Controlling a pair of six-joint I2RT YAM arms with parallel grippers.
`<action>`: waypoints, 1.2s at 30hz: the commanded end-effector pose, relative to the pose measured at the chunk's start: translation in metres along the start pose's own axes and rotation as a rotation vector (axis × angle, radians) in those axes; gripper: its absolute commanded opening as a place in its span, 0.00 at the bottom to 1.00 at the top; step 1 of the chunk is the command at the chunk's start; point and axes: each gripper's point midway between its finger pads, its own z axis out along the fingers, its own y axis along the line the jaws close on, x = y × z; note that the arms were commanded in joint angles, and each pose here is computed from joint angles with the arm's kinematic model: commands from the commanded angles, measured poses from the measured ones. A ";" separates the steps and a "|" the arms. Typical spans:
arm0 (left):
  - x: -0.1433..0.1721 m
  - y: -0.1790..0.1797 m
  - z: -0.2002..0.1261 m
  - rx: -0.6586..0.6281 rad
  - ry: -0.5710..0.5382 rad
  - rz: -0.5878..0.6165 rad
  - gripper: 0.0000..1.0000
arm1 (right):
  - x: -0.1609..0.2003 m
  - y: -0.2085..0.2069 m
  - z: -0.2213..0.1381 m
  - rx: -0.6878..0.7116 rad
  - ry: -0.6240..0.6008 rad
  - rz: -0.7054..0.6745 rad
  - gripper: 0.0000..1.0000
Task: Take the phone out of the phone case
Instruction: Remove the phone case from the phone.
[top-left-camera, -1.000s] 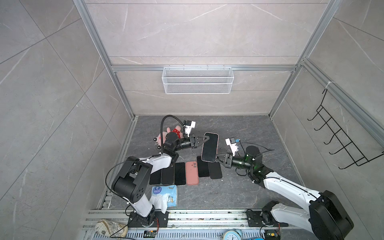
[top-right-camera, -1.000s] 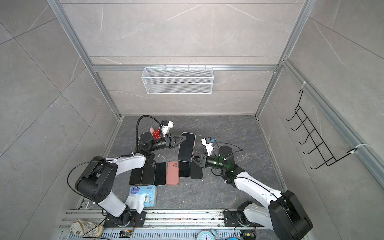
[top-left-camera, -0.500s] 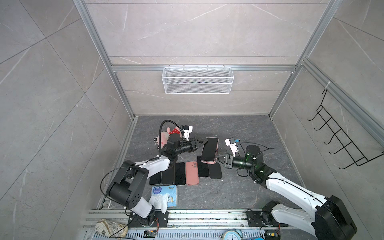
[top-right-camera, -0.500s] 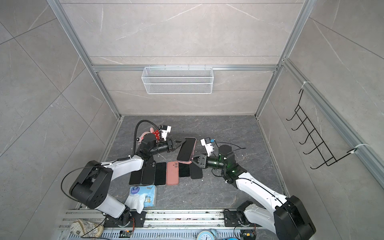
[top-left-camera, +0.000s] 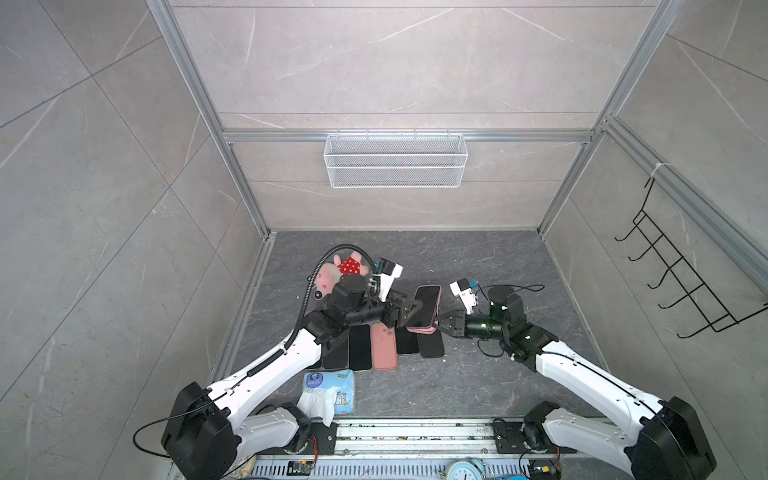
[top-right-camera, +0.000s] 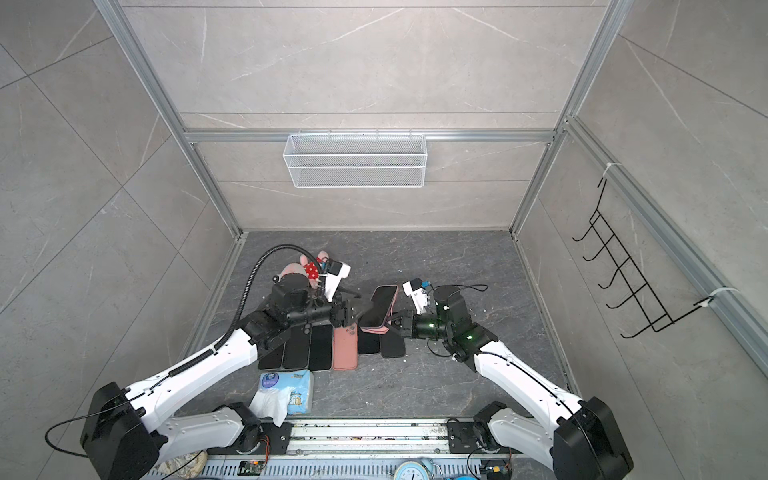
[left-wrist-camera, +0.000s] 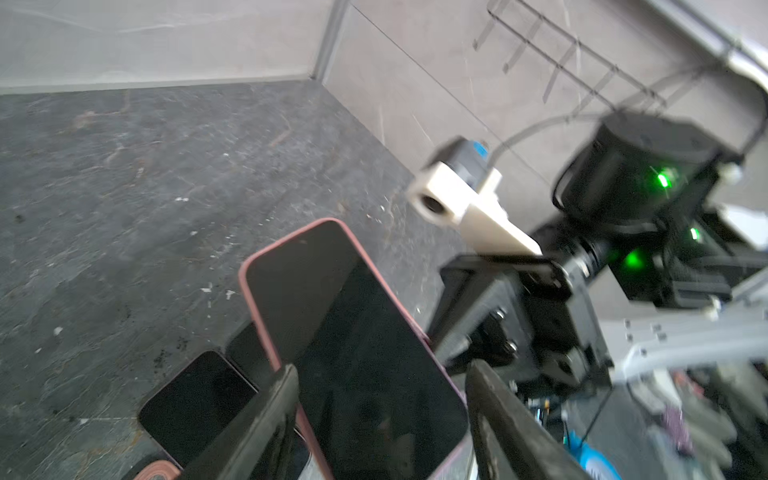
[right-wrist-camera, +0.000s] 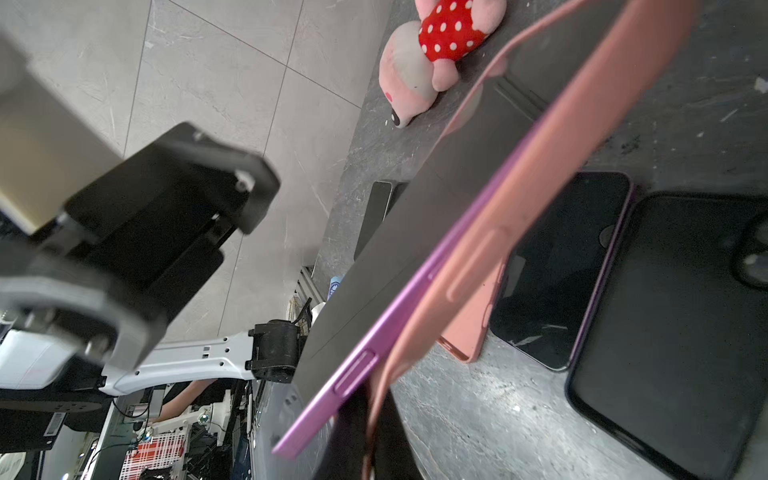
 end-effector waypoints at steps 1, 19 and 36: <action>0.016 -0.011 -0.006 -0.040 0.098 0.244 0.66 | -0.017 0.023 -0.004 -0.049 -0.036 -0.070 0.00; 0.026 0.003 0.020 -0.373 0.205 0.533 0.54 | -0.016 0.023 -0.001 -0.071 -0.022 -0.056 0.00; 0.019 0.014 0.026 -0.447 0.141 0.540 0.26 | -0.005 0.025 0.002 -0.102 0.007 -0.045 0.00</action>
